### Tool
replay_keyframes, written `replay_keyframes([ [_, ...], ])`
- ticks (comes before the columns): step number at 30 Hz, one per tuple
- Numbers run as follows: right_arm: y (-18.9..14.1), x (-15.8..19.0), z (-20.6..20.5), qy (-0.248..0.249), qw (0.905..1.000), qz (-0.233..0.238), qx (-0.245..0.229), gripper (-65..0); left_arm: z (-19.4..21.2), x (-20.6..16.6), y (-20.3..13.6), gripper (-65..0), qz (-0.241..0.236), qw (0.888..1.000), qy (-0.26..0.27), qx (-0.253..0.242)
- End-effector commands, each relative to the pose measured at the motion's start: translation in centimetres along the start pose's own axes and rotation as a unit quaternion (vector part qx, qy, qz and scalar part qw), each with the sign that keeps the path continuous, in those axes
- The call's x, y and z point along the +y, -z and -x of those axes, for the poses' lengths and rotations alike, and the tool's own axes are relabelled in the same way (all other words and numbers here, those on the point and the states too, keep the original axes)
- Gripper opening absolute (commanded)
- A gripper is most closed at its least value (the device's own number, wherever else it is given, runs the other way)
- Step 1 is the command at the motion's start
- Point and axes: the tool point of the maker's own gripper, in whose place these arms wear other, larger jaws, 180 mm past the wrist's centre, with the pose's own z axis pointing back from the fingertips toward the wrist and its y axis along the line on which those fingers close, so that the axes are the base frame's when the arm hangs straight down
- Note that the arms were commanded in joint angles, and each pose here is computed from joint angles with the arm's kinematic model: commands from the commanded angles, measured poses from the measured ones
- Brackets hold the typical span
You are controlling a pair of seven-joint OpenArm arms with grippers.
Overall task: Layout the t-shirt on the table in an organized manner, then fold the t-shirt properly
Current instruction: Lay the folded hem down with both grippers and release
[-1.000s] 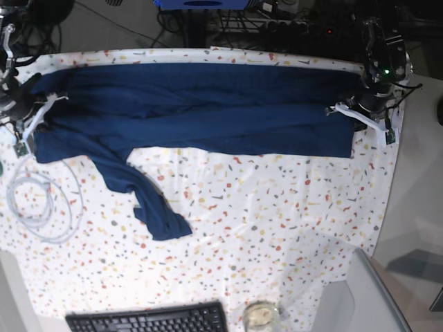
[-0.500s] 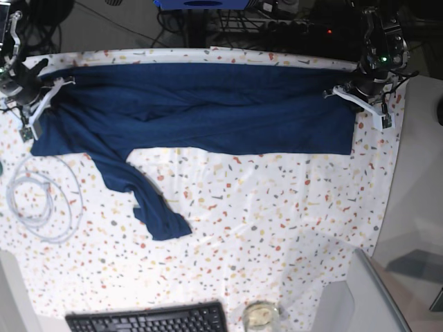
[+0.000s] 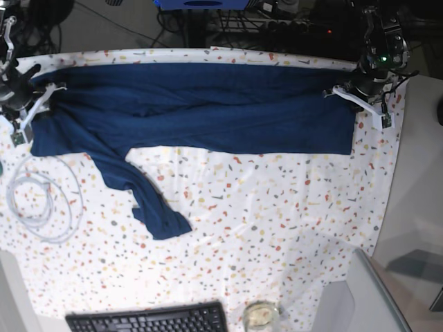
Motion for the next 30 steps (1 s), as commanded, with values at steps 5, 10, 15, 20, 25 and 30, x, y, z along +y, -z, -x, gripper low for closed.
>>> replay_keyframes([
  [5, -1.9, -1.0, -6.0, -0.028, 0.9962, 0.020, -0.080, -31.8, -2.4, 0.0, -0.9, -57.1, 0.000, 0.999, 0.006, -0.037],
  [10, 1.5, -2.5, -8.3, 0.011, 0.9968, 0.010, -0.078, -58.1, -5.6, -0.9, -2.8, -52.5, 0.008, 0.996, 0.017, -0.087],
  [15, 3.4, -4.3, -7.6, 0.036, 0.9980, 0.009, -0.051, -62.0, -7.8, -1.6, -2.4, -65.0, 0.014, 0.994, 0.008, -0.111],
  [20, 4.4, -5.5, -6.0, 0.053, 0.9983, 0.010, -0.022, -65.0, -5.0, -1.2, 1.8, -65.0, 0.009, 0.998, -0.026, -0.052],
  [25, 4.0, -5.5, -6.6, 0.051, 0.9981, 0.012, -0.033, -65.0, -3.9, -0.9, 3.1, -65.0, 0.005, 0.998, -0.033, -0.061],
  [30, 3.2, -4.1, -7.3, 0.034, 0.9981, 0.009, -0.051, -65.0, -1.7, -0.1, 4.1, -65.0, -0.004, 0.999, -0.037, -0.036],
])
